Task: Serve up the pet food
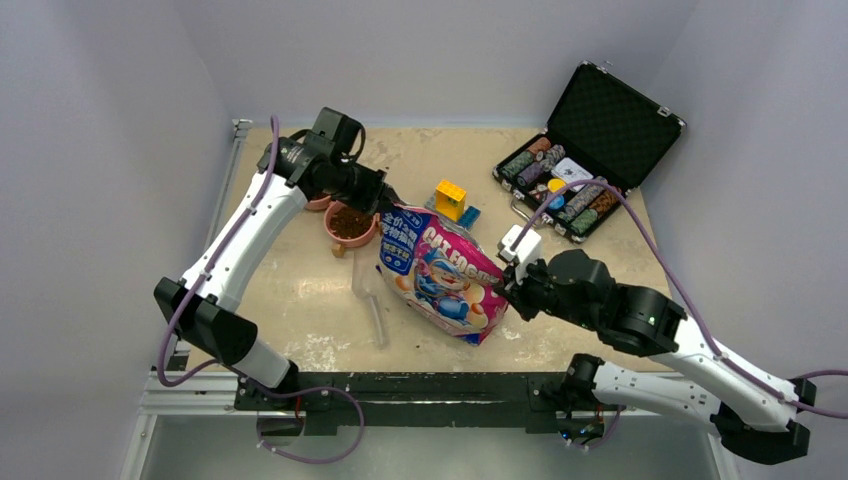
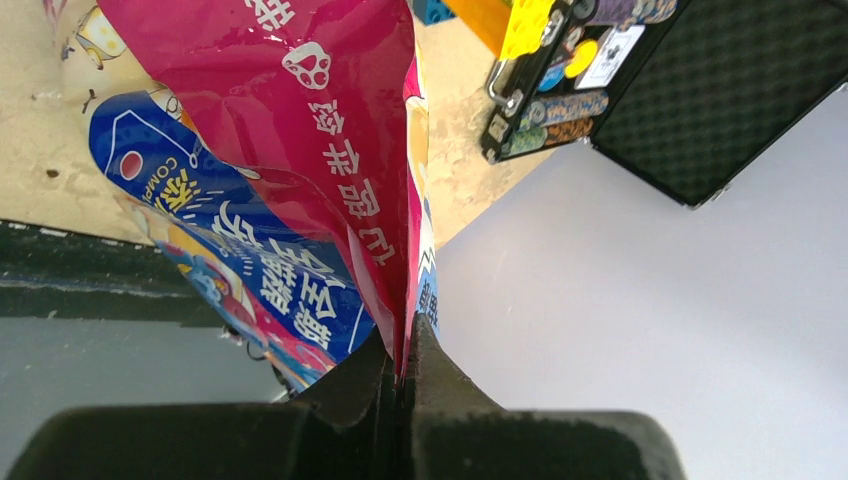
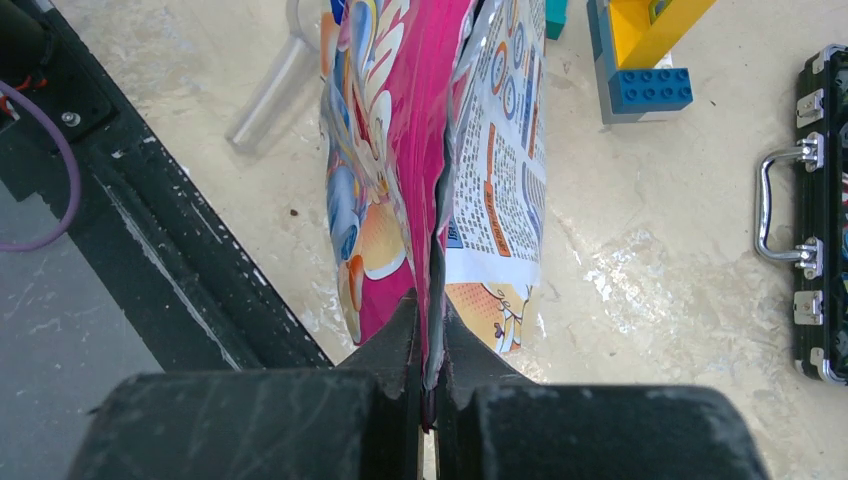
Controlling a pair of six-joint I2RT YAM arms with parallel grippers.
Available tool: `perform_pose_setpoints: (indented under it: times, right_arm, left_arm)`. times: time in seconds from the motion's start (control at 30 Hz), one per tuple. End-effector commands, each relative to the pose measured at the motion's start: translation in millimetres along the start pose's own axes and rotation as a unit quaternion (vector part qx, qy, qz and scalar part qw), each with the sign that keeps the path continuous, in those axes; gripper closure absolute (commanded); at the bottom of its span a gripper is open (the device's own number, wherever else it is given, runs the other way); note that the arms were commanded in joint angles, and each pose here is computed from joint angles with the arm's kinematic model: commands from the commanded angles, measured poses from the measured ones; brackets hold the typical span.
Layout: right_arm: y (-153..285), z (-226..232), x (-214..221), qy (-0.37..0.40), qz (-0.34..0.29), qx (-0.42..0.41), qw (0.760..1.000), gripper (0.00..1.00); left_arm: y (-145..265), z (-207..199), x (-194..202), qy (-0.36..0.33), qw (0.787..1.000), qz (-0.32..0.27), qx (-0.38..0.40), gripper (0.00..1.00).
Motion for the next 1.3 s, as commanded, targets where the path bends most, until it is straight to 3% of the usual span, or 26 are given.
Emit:
perform_pose_setpoints:
  times: [0.0,0.07,0.23,0.27,0.33,0.5,0.6,0.7,0.8,0.97,1.07,1.17,1.27]
  right_arm:
    - [28.2,0.5,6.9,-0.013,-0.013,-0.021,1.0,1.0]
    - [22.4,3.9,-5.7,-0.005,-0.011,-0.026,1.0,1.0]
    - [-12.0,14.8,-52.4,0.058,-0.013,-0.042,0.997,0.42]
    - [-19.1,15.8,-64.3,0.069,-0.021,-0.04,0.997,0.25]
    - [-33.5,14.1,-85.4,0.082,-0.021,-0.017,0.996,0.18]
    - [-63.4,15.9,-108.8,0.087,0.01,0.009,0.996,0.18]
    - [-67.1,13.6,-98.5,0.084,0.036,0.02,0.996,0.22]
    - [-51.0,8.6,-81.1,0.078,0.061,0.025,0.995,0.26]
    - [-29.2,7.9,-56.1,0.073,0.085,0.007,0.994,0.32]
    - [4.0,18.1,-33.7,0.062,0.089,-0.065,0.992,0.34]
    - [6.4,15.7,-28.7,0.062,0.092,-0.059,0.992,0.37]
    - [-2.3,10.7,-33.3,0.074,0.092,-0.036,0.992,0.48]
    - [-11.4,6.7,-44.6,0.083,0.089,-0.011,0.993,0.71]
  left_arm:
    - [24.6,-17.6,-23.4,0.004,0.996,-0.05,0.071,1.0]
    - [26.8,-16.3,-17.7,0.007,0.997,-0.027,0.077,1.0]
    - [26.6,-3.6,-3.7,0.022,0.996,0.022,0.079,1.0]
    - [25.1,0.7,-3.7,0.025,0.996,0.022,0.078,1.0]
    - [28.9,6.8,-2.4,0.032,0.996,0.023,0.085,0.89]
    - [35.2,17.6,-2.5,0.033,0.996,0.011,0.084,0.6]
    - [33.5,23.3,-5.2,0.01,0.998,0.002,0.065,0.53]
    - [25.8,24.4,-6.8,-0.001,0.999,0.007,0.051,0.59]
    - [18.7,19.7,-8.6,-0.009,0.999,0.01,0.051,0.76]
    - [23.8,13.1,-10.1,-0.018,0.998,0.001,0.058,0.84]
    - [29.7,10.4,-12.6,-0.017,0.998,-0.007,0.058,0.85]
    - [32.8,8.7,-12.0,-0.017,0.999,-0.003,0.05,0.89]
    - [34.0,7.8,-12.0,-0.016,0.999,0.0,0.038,1.0]
Point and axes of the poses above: each gripper's point midway between its finger pads, its own y axis back along the fingers, its own z axis along the line the jaws close on, x = y × z, the point moved 5 cm from there along y, back along the fingers, and after that the axes turned 3 degrees about -y, right-handed, at the moved point
